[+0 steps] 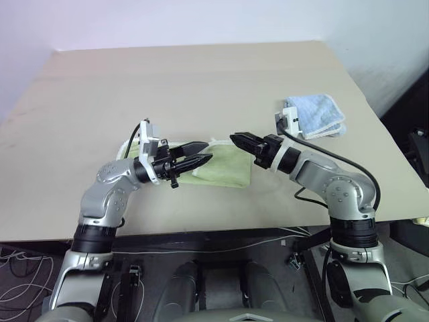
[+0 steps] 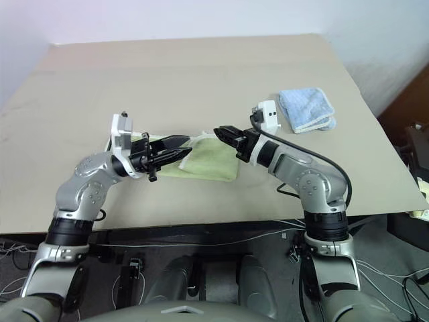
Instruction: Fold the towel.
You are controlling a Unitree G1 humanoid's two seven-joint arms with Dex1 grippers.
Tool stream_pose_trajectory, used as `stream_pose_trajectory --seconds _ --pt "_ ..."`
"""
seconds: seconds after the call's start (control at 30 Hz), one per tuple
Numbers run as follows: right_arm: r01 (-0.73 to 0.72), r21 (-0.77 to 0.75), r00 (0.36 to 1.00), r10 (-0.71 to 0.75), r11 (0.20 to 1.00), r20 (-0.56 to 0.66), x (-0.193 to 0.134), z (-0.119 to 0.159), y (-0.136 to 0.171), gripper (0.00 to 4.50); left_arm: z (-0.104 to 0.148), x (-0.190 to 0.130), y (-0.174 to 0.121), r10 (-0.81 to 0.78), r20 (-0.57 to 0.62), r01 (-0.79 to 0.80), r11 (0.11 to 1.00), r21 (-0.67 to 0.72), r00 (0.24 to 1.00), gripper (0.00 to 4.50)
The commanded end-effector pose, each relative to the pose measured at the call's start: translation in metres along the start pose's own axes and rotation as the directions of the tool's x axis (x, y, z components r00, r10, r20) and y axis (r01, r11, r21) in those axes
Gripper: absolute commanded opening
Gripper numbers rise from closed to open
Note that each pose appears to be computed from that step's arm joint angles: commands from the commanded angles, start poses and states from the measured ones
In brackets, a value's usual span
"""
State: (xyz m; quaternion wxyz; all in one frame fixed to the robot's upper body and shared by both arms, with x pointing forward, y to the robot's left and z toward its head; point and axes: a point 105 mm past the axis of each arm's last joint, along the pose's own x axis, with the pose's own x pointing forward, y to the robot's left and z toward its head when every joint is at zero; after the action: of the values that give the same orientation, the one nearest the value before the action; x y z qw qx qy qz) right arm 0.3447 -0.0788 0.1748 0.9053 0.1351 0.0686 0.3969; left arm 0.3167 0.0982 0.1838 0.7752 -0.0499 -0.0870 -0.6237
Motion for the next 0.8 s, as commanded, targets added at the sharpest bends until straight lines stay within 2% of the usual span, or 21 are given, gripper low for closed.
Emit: stream_pose_trajectory --seconds 0.03,0.23,0.3,0.4,0.53,0.63,0.73,0.8 --pt "0.005 -0.122 0.998 0.002 0.993 0.055 0.006 0.006 0.009 0.0 -0.001 0.007 0.006 -0.031 -0.02 0.031 0.999 0.017 0.999 0.03" --pt "0.09 -0.166 0.995 -0.081 0.982 0.062 0.019 -0.006 0.001 0.0 -0.026 0.008 0.025 0.004 -0.16 0.015 0.993 0.117 0.987 0.01" --pt "0.1 -0.184 0.994 -0.09 0.978 0.064 0.023 -0.009 0.0 0.0 -0.031 0.009 0.033 0.031 -0.169 -0.008 0.991 0.135 0.985 0.01" --pt "0.143 -0.249 0.989 -0.132 0.958 0.059 0.032 -0.02 -0.007 0.0 -0.051 0.019 0.04 0.054 -0.227 -0.019 0.988 0.154 0.972 0.01" --pt "0.251 -0.246 0.967 -0.234 0.936 0.096 0.039 -0.032 -0.028 0.0 -0.078 0.023 0.036 0.056 -0.288 -0.015 0.99 0.142 0.956 0.01" --pt "0.254 -0.306 0.967 -0.25 0.918 0.052 0.04 -0.057 -0.032 0.0 -0.1 0.016 0.025 0.041 -0.336 -0.01 0.996 0.094 0.941 0.01" --pt "0.197 -0.314 0.975 -0.218 0.929 -0.034 0.041 -0.088 -0.027 0.0 -0.121 0.006 0.018 0.078 -0.359 -0.064 0.997 0.052 0.93 0.01" --pt "0.176 -0.347 0.977 -0.206 0.921 -0.051 0.041 -0.097 -0.023 0.0 -0.127 0.0 0.017 0.113 -0.348 -0.108 0.994 0.034 0.931 0.01"
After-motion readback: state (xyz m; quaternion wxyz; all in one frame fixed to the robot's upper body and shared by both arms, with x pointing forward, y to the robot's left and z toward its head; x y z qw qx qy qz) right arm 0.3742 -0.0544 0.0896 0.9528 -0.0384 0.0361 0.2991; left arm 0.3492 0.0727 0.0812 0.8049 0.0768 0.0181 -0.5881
